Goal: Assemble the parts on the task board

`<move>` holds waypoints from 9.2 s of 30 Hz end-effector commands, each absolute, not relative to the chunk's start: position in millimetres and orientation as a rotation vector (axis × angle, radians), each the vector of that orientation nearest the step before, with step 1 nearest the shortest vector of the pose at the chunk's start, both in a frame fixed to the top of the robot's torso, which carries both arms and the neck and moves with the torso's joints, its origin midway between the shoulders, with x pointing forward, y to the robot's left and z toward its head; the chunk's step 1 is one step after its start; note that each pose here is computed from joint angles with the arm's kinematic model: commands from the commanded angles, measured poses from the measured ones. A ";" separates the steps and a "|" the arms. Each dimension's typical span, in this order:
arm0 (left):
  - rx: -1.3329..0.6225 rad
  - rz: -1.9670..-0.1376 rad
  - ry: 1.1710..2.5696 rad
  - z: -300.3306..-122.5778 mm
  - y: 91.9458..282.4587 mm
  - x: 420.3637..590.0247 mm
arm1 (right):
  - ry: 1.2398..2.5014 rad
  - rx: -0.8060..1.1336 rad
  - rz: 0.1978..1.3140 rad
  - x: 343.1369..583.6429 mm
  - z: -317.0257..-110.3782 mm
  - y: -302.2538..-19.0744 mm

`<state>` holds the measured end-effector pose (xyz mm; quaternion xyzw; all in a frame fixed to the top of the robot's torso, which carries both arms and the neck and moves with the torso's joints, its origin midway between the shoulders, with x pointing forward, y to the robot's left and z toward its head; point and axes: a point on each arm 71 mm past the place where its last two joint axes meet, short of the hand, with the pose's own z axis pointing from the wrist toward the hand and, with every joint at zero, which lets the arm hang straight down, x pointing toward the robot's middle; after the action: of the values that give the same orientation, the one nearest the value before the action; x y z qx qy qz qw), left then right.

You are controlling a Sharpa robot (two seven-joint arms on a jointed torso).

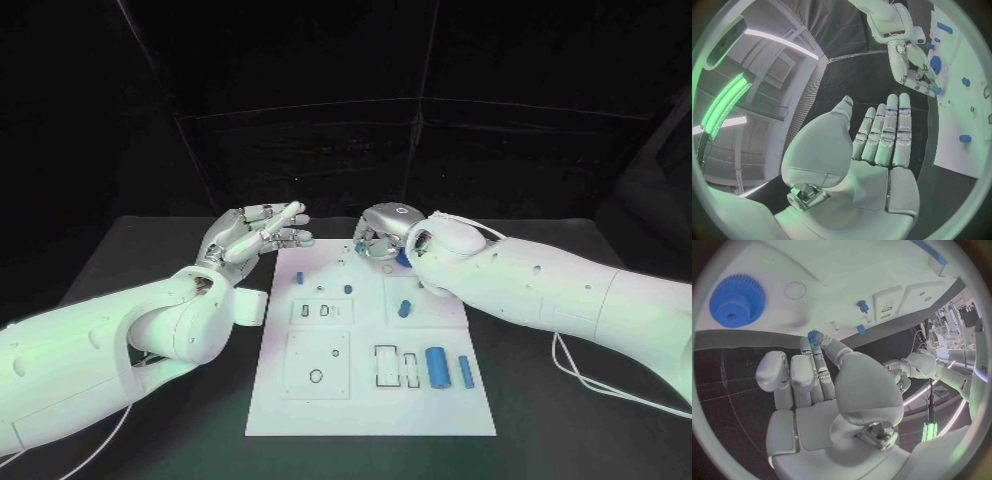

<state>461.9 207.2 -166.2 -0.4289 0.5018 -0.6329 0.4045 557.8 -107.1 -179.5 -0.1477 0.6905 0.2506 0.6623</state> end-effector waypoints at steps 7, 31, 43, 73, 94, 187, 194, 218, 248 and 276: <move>-1.061 -1.626 1.267 -160.4 204.5 461.3 | 1.523 -0.324 0.582 562.9 -175.8 -94.7; -1.058 -1.624 1.266 -158.9 205.2 463.3 | 1.552 -0.332 0.559 566.6 -177.3 -88.0; -1.057 -1.627 1.268 -158.5 204.6 463.9 | 1.594 -0.345 0.537 569.4 -181.1 -84.4; -1.060 -1.611 1.265 -158.9 215.0 467.4 | 1.585 0.038 0.618 546.6 -132.9 -190.0; -1.062 -1.611 1.268 -161.9 213.6 473.3 | 1.762 0.081 0.507 557.1 -148.7 -208.3; -1.065 -1.613 1.277 -163.8 212.2 476.4 | 1.560 -0.251 0.553 527.9 -167.0 -75.0; -1.065 -1.614 1.277 -163.9 211.8 476.7 | 1.575 -0.259 0.548 529.1 -172.1 -69.0; -1.066 -1.615 1.280 -164.3 210.9 477.2 | 1.643 -0.273 0.512 533.5 -180.2 -65.4; -1.069 -1.608 1.281 -164.3 214.0 477.0 | 1.545 -0.148 0.573 531.3 -171.0 -94.6; -1.071 -1.598 1.276 -165.7 219.0 480.0 | 1.672 0.140 0.763 525.9 -179.4 -272.0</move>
<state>480.0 220.7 -167.4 -0.4306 0.5061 -0.6263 0.4077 526.4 -274.5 -178.3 0.0643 0.7215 0.3076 0.6170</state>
